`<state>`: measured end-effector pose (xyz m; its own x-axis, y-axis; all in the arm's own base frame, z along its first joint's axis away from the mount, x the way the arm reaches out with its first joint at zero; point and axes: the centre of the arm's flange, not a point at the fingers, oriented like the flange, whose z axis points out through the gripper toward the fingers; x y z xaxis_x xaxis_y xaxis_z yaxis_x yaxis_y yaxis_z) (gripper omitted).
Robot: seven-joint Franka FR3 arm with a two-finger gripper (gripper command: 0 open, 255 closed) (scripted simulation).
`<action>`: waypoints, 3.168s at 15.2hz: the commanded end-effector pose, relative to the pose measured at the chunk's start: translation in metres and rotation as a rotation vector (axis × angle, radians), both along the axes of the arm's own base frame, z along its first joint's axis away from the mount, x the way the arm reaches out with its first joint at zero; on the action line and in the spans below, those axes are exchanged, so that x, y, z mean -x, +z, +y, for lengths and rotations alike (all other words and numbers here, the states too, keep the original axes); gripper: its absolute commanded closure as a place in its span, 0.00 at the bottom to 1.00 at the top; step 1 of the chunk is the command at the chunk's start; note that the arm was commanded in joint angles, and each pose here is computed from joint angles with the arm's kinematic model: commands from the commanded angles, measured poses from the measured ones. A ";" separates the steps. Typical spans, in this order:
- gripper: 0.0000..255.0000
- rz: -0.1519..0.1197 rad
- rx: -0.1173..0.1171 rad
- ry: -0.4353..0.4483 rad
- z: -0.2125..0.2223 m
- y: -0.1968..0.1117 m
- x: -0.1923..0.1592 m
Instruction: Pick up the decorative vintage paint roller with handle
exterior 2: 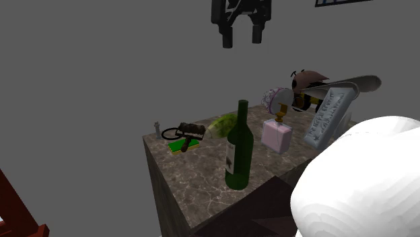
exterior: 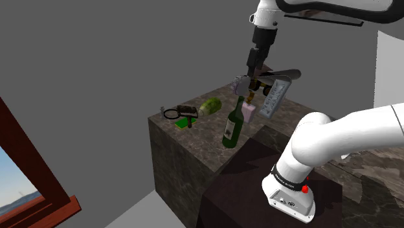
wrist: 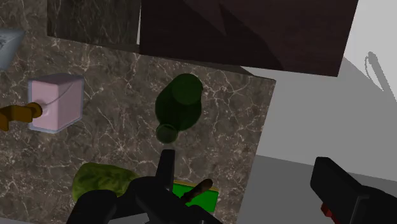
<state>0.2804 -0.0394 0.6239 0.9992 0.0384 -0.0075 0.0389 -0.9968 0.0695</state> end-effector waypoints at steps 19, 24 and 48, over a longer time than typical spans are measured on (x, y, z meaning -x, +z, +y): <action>0.00 -0.024 -0.033 0.258 -0.057 -0.171 -0.151; 0.00 -0.030 -0.043 0.329 -0.065 -0.218 -0.195; 0.00 -0.057 -0.080 0.617 -0.058 -0.419 -0.379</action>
<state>0.6583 -0.0974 0.2096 0.7923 0.6059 0.0711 0.6066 -0.7949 0.0145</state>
